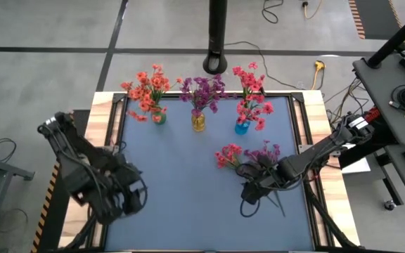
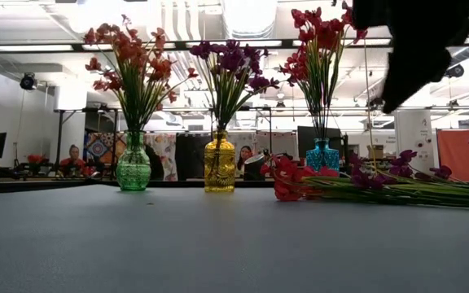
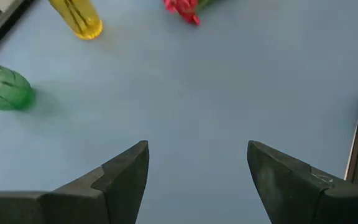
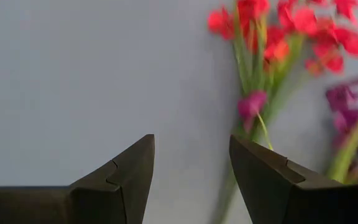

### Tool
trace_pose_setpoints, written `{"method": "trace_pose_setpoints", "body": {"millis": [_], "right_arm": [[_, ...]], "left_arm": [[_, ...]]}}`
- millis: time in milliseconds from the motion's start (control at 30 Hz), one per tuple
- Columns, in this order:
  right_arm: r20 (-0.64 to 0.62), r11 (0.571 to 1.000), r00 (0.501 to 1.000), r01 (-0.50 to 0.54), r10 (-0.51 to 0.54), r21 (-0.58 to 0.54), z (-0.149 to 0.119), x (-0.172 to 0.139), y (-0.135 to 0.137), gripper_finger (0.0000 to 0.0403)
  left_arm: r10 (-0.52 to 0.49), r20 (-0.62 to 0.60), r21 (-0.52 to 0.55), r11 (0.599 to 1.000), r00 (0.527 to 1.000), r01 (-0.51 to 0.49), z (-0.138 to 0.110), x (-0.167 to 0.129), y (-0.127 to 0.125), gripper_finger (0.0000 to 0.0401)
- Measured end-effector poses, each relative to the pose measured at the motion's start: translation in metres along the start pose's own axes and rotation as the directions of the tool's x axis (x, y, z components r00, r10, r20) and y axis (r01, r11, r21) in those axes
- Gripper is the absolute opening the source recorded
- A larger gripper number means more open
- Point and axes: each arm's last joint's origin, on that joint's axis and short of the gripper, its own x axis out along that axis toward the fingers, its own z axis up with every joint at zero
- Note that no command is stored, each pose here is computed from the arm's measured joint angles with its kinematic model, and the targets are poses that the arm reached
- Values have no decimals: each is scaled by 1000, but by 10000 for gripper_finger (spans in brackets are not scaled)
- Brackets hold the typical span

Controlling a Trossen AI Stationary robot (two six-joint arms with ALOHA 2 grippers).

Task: Sort flowers into vase by color
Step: Put the violet flowers into the yellow vase

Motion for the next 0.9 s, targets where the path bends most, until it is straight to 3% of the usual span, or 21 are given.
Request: {"method": "trace_pose_setpoints", "body": {"millis": [300,467,667,900], "right_arm": [[-178,984,975,152,-133,94,-14,-2,-16,201],[-255,967,954,204,-161,151,-24,5,-25,201],[-391,915,882,355,-261,190,-38,6,-40,202],[-414,906,868,378,-276,190,-42,9,-44,259]], "left_arm": [[86,-11,42,995,996,-86,-29,32,-41,254],[52,-5,123,991,999,-51,-43,60,-72,254],[59,43,155,986,997,-65,-52,82,-92,254],[139,107,175,972,985,-156,-54,103,-95,254]]}}
